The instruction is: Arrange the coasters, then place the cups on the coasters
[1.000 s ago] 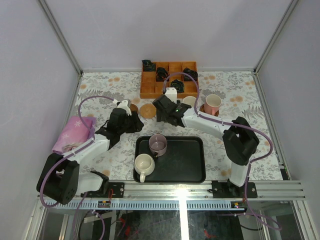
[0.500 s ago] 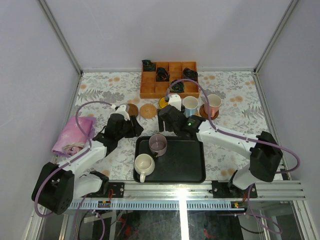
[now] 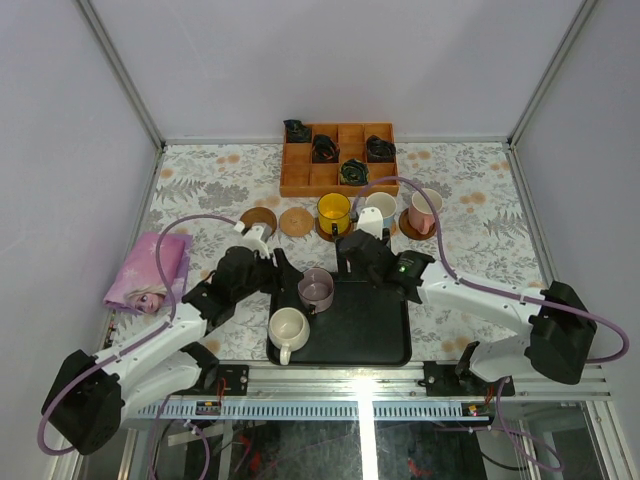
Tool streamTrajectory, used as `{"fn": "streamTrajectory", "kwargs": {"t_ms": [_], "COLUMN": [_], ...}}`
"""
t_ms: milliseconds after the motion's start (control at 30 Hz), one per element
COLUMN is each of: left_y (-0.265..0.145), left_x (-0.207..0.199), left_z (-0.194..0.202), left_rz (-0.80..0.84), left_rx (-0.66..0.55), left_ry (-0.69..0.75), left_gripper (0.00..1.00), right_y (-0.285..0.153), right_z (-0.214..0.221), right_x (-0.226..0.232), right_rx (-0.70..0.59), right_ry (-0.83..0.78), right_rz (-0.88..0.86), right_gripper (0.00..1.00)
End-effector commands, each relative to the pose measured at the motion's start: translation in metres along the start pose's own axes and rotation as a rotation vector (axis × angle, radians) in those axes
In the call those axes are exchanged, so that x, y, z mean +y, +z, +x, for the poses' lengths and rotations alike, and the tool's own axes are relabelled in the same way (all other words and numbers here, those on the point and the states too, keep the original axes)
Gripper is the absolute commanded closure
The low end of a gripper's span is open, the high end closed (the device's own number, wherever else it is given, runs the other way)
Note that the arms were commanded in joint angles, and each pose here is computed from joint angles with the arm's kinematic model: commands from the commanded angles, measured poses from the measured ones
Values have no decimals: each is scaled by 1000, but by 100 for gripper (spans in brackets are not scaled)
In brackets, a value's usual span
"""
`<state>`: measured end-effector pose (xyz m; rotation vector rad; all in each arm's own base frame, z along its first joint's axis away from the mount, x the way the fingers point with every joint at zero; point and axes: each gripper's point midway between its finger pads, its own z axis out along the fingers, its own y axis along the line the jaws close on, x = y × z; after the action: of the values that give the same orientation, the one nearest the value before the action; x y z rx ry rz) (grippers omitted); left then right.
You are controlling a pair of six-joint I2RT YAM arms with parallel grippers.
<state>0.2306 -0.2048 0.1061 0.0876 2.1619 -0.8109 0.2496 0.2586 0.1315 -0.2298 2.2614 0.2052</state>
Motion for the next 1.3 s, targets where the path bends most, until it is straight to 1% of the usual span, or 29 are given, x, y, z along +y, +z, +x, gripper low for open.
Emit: {"fn": "streamTrajectory", "kwargs": {"t_ms": [0, 200, 433, 600, 767, 867, 1100, 1200, 1267], "left_y": [-3, -4, -1, 4, 3, -1, -14, -19, -20], "left_x": [-11, -25, -28, -36, -44, -47, -61, -67, -71], "left_z": [15, 30, 56, 70, 64, 55, 34, 33, 38], "left_rz": [21, 8, -79, -94, -101, -98, -36, 3, 25], "left_rx": [30, 79, 178, 216, 171, 127, 51, 52, 81], "left_ry": [11, 58, 123, 158, 162, 155, 148, 153, 164], "left_gripper": [42, 38, 37, 37, 30, 29, 29, 27, 26], "right_y": [-12, -17, -21, -24, -24, -24, -26, -26, -26], "right_z": [-19, -19, -19, -19, -14, -12, -11, -8, -6], "right_x": [-2, -9, -17, -21, -25, -26, -28, -28, -27], "right_rx": [-94, -117, -142, -162, -155, -151, -154, -147, -140], "right_ry": [60, 78, 88, 99, 94, 95, 103, 109, 113], "right_rz": [-9, -4, 5, 5, 11, 12, 9, 8, 3], "right_gripper": [22, 22, 22, 22, 22, 22, 22, 22, 22]}}
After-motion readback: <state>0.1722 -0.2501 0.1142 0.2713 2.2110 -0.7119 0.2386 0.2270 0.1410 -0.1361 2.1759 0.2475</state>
